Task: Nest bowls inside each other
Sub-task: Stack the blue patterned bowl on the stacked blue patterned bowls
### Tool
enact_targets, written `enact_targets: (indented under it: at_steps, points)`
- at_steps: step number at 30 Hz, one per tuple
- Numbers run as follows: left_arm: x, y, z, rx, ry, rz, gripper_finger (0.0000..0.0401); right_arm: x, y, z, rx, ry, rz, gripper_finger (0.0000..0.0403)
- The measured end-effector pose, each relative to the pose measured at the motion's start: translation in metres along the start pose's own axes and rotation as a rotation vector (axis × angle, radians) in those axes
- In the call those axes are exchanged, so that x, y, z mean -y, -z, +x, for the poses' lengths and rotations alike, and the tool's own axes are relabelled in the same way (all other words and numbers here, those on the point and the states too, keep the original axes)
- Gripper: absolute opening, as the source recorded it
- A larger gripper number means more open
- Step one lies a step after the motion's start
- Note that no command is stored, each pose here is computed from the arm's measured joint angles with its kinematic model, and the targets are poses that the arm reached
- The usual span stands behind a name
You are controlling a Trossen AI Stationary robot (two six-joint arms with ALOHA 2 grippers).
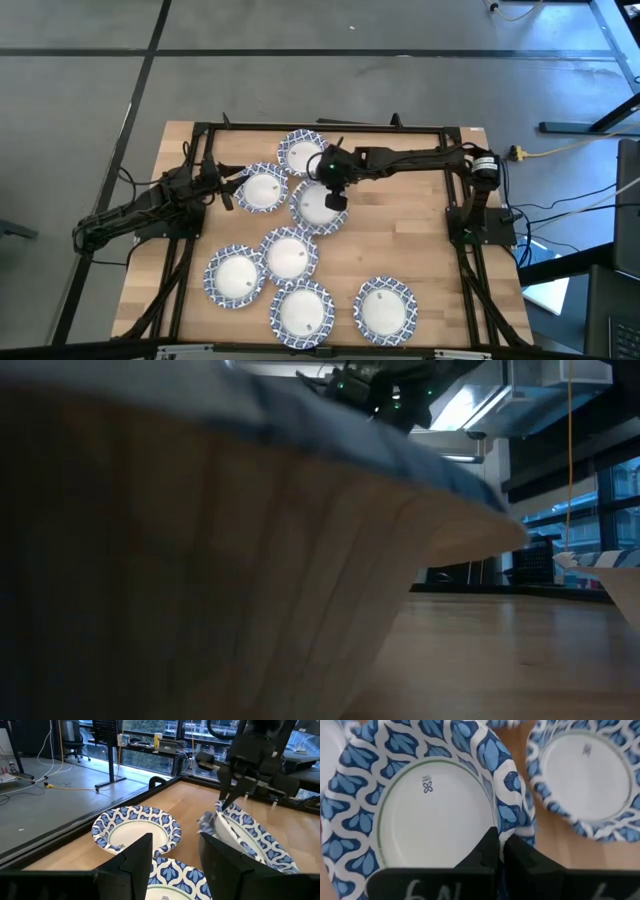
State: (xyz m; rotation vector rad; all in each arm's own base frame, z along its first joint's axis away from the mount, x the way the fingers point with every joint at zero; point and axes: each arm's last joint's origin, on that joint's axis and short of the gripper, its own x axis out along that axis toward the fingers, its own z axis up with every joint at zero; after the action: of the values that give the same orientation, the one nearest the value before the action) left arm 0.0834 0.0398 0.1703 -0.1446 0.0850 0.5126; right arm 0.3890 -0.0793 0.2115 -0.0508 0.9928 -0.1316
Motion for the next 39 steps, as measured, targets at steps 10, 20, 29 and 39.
enact_targets:
  at_steps: [10, 20, 29, 39]
  points:
    - [0.0, 0.0, 0.0, 0.0, 0.0, 0.0, 0.0154, -0.002, 0.008, 0.0, -0.083, -0.014, -0.013, 0.0017]
    - [0.0, 0.0, 0.0, 0.0, 0.0, 0.0, 0.0154, -0.002, 0.008, 0.0, -0.078, -0.013, -0.015, 0.0115]
    - [0.0, 0.0, 0.0, 0.0, 0.001, 0.003, 0.0154, -0.002, 0.003, -0.014, -0.049, -0.004, -0.02, 0.0196]
    - [0.0, 0.0, 0.0, 0.0, 0.001, 0.005, 0.0154, -0.027, 0.007, -0.084, -0.054, -0.089, -0.024, 0.0203]
